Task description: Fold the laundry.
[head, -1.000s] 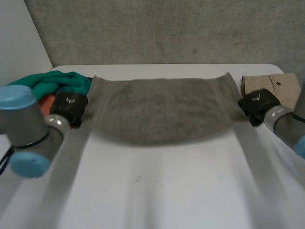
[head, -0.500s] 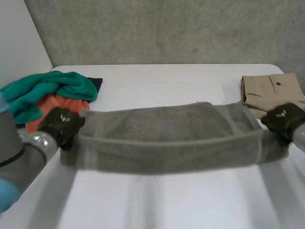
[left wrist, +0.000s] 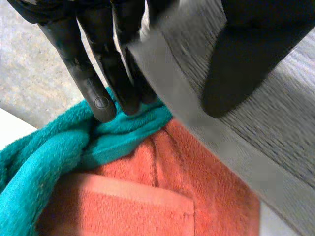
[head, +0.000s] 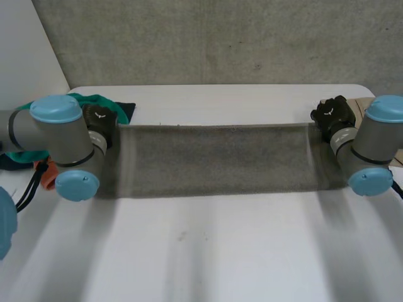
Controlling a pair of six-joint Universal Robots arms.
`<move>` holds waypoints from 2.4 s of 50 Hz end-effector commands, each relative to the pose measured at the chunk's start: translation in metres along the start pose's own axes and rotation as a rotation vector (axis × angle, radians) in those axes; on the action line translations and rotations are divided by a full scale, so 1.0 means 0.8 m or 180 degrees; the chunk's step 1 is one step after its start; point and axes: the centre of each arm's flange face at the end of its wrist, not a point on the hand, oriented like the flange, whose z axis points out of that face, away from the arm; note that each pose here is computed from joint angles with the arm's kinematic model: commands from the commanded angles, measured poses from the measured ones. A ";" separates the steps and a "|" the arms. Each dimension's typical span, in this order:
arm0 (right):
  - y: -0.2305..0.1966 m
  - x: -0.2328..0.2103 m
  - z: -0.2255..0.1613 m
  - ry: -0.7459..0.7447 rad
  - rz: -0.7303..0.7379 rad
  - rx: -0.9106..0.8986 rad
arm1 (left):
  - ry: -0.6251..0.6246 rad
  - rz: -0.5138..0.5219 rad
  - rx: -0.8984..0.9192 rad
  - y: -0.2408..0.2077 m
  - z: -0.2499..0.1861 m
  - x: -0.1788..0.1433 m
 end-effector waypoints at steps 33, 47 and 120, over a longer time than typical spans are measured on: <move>0.045 0.034 -0.126 -0.0922 0.1046 -0.0610 | 0.0385 -0.0333 0.0133 -0.048 -0.126 0.003; 0.086 0.034 -0.103 -0.0637 0.0880 -0.0687 | 0.0416 -0.0326 0.0146 -0.050 -0.131 0.007; -0.042 -0.083 -0.187 -0.1322 0.0530 -0.0335 | 0.0520 -0.0446 0.0517 -0.089 -0.194 0.006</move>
